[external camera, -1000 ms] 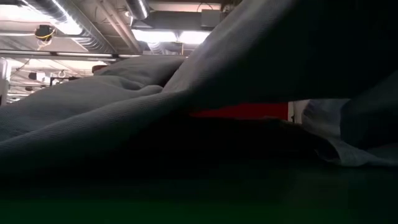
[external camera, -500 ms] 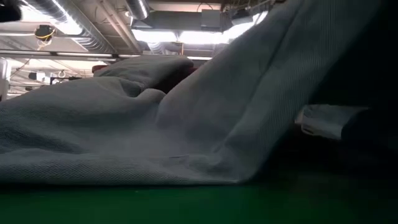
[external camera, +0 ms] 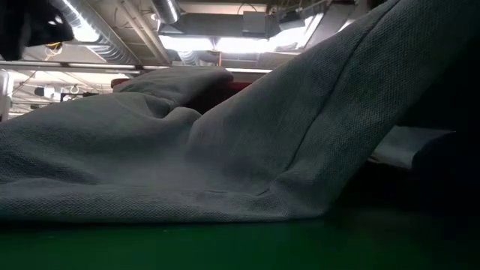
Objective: Fold laundry
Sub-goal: Fold the light blue jeans
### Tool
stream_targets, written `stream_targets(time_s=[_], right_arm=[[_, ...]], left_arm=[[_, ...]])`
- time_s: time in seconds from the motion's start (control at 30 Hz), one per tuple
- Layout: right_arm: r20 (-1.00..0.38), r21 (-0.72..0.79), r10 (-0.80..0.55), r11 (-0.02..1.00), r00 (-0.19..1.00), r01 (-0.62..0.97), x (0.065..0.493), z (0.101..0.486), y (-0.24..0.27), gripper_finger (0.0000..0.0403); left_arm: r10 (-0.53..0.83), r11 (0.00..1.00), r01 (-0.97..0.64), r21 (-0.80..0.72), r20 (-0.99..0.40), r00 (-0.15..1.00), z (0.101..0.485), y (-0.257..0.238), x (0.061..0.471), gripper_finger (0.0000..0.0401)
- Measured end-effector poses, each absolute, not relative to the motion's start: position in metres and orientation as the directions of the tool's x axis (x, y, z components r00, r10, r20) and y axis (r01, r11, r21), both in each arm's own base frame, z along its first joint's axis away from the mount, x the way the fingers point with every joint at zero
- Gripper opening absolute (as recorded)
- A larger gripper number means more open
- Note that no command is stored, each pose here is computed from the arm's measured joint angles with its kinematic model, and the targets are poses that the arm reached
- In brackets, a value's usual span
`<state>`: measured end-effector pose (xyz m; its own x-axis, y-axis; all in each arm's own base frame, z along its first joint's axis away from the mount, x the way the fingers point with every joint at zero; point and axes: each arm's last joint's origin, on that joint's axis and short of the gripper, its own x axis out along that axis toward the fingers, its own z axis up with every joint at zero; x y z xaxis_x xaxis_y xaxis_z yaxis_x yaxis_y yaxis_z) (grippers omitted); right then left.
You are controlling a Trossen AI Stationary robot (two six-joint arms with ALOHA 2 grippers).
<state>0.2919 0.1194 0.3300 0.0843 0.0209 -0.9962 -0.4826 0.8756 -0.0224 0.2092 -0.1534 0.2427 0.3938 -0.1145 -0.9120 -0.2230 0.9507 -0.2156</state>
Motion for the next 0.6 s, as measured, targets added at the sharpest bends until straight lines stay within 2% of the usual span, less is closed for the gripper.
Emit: stream_targets(time_s=[0.37,0.6], right_arm=[[-0.995,-0.020,-0.058,0.916,-0.082,-0.401,0.294,0.290,0.081,0.0154],[-0.994,-0.016,-0.055,0.931,-0.095,-0.364,0.299,0.278,0.060,0.0154]], left_arm=[[-0.083,0.981,-0.119,-0.150,-0.894,0.440,0.244,-0.128,0.230,0.0088],[-0.062,0.989,-0.093,-0.117,-0.887,0.457,0.245,-0.113,0.239,0.0088]])
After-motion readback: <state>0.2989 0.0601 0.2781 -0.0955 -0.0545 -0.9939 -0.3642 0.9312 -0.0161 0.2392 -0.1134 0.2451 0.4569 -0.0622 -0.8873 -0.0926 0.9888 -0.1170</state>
